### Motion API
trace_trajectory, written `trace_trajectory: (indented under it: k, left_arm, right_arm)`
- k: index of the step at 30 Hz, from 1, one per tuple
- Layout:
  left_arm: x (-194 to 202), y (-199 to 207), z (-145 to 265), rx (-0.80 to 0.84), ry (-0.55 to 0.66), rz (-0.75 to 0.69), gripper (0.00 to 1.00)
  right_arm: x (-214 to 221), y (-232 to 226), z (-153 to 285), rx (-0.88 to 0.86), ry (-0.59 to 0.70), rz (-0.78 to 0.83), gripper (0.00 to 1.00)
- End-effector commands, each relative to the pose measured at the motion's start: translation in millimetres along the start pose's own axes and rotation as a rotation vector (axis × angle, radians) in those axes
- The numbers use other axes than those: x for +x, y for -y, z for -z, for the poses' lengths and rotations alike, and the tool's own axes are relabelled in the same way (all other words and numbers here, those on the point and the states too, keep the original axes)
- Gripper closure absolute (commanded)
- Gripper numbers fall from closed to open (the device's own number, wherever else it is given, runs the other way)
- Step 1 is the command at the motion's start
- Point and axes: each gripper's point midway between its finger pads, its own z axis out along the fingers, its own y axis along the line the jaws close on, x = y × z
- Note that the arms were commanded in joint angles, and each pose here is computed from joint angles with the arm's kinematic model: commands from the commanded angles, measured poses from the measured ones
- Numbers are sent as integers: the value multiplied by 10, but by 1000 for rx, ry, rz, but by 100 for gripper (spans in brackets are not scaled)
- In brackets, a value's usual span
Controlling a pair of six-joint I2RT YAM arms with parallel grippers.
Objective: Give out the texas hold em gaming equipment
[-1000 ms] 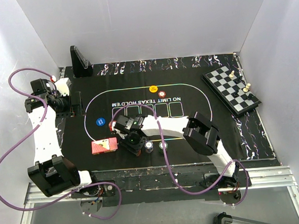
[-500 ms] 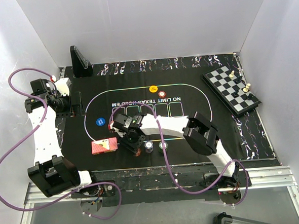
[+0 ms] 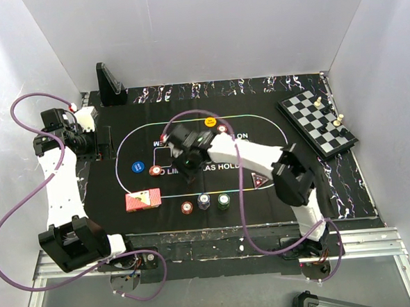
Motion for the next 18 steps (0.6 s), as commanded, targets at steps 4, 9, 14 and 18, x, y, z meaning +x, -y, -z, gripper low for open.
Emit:
trace_trajectory:
  k: [4, 9, 14, 18]
  left_arm:
    - [-52, -1, 133, -23, 38, -29, 0]
    - [-76, 13, 152, -12, 36, -33, 0]
    - [-46, 34, 113, 5, 28, -28, 0]
    - [-28, 34, 90, 7, 26, -27, 0]
  right_arm:
    - [147, 1094, 527, 176, 94, -378, 99]
    - [670, 1389, 437, 276, 50, -524, 99]
    - [1093, 1420, 264, 318, -17, -582, 99]
    - [1094, 1514, 283, 351, -3, -593, 99]
